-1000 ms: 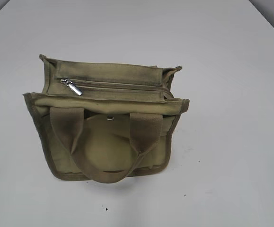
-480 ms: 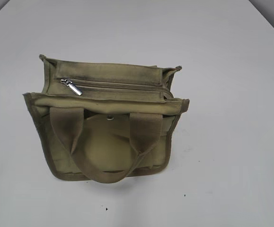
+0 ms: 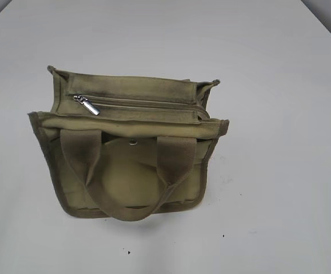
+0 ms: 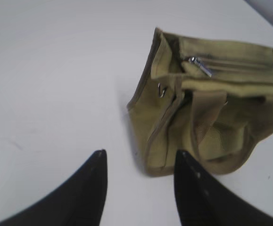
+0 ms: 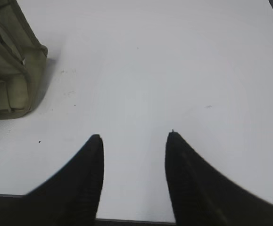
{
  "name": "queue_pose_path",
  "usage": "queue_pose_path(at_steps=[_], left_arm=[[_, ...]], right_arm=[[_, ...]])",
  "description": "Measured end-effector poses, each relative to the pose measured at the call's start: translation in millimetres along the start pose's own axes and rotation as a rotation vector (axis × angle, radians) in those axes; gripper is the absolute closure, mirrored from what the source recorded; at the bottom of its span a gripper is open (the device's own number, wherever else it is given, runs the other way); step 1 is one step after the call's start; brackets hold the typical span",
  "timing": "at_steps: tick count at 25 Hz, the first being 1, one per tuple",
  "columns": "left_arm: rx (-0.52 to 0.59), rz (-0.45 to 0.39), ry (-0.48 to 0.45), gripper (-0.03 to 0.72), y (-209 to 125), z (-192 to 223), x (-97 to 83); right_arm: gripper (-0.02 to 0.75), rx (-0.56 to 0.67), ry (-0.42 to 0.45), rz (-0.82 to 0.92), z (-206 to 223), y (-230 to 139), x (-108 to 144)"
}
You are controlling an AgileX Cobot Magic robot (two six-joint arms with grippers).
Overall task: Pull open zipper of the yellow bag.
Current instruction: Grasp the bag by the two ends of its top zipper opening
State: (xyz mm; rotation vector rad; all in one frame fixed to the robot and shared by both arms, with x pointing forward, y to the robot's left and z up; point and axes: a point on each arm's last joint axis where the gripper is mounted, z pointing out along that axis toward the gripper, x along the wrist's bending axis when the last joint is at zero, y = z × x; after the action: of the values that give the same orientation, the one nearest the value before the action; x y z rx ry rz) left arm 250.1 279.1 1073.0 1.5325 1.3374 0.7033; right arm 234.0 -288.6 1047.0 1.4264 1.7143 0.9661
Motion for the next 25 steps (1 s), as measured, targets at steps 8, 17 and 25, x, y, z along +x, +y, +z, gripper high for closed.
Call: queue_pose_path(at_steps=[8, 17, 25], left_arm=[[0.026, -0.325, -0.165, 0.327, 38.1, 54.2, -4.4], [0.219, -0.537, -0.195, 0.327, 44.8, 136.5, 7.9], [0.421, -0.545, -0.237, 0.317, 56.3, 186.0, 11.8]], right_arm=[[0.395, -0.021, 0.031, -0.038, 21.4, 30.6, -5.7], [0.395, 0.07, 0.121, -0.088, 78.6, 75.6, -3.8], [0.395, 0.225, 0.346, -0.241, 131.9, 121.3, 23.5]])
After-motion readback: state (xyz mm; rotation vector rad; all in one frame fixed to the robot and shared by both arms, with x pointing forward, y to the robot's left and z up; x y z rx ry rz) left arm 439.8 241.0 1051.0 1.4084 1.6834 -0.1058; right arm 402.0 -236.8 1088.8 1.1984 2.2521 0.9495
